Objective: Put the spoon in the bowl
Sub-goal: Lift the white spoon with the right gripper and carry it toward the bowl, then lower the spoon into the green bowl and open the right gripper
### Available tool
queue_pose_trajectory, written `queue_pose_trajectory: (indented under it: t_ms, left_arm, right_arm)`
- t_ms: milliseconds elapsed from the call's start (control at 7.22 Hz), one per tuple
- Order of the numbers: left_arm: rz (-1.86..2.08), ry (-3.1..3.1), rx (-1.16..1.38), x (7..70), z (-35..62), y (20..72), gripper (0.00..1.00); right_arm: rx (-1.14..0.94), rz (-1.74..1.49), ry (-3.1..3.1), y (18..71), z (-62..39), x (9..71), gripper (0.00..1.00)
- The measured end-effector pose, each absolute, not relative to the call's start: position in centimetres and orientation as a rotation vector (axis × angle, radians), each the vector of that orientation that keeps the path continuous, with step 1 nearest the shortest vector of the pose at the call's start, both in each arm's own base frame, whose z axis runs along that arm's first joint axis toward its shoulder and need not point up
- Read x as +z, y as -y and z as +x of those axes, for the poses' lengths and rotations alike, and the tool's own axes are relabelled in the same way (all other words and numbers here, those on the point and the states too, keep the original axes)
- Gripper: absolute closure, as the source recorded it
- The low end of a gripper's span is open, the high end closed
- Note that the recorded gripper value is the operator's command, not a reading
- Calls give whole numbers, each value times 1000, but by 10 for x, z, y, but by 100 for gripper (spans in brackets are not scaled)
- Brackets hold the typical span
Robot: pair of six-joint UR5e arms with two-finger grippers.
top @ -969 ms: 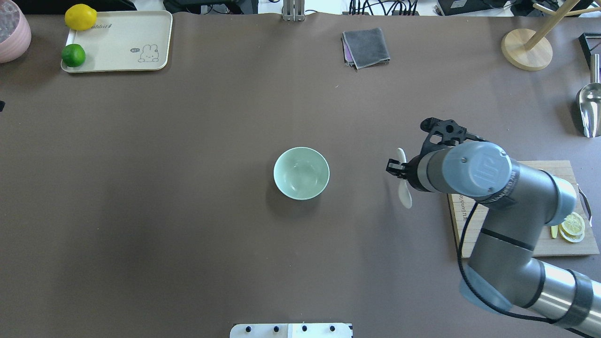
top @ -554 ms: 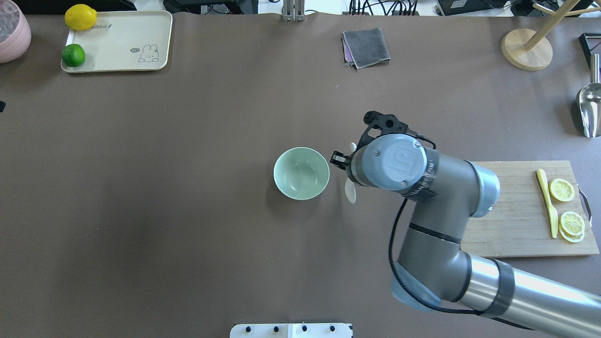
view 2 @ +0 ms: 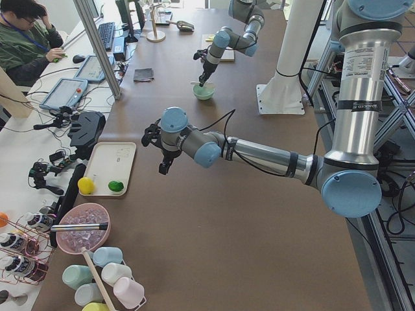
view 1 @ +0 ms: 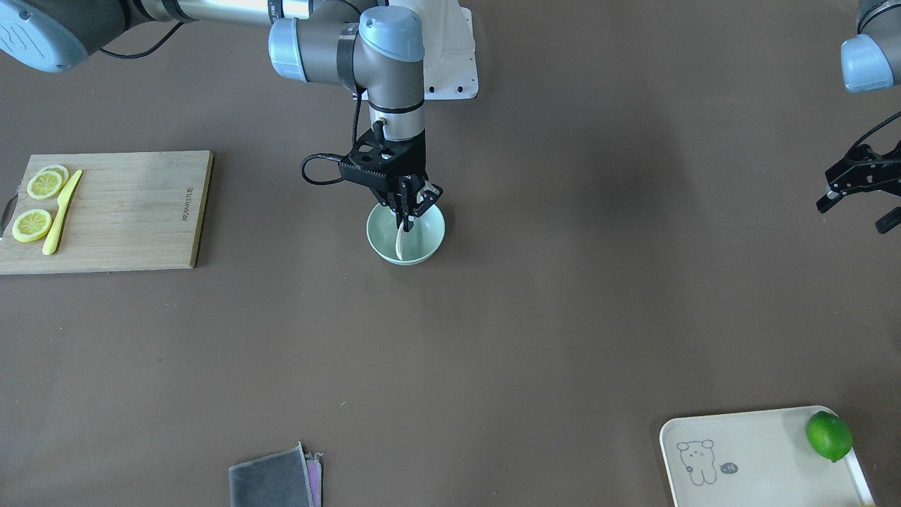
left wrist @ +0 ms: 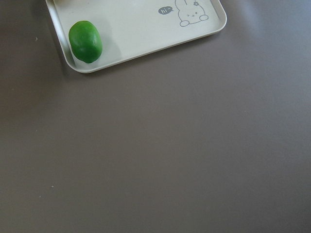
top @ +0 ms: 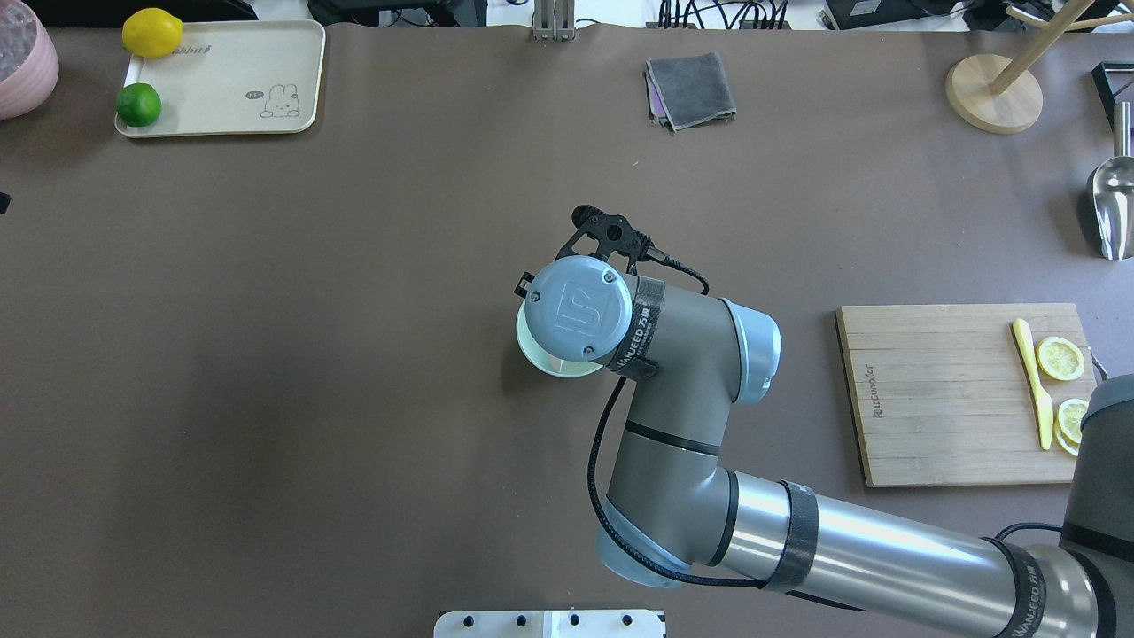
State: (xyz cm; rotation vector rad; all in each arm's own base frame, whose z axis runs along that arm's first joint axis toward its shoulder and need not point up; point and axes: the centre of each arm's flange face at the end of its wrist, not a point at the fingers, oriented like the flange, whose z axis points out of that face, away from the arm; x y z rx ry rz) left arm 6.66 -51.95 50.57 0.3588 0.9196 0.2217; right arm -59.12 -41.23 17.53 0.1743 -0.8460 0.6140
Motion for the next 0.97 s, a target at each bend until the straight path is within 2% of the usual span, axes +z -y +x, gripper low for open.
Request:
queue_pose_trajectory:
  t_ms: [554, 969]
  left_arm:
    - [354, -918, 221, 508, 65, 519, 2]
    - [362, -886, 186, 524, 28, 520, 1]
  right_arm:
    - [525, 230, 849, 441, -548, 172, 0]
    - [304, 224, 793, 507, -434, 237, 0]
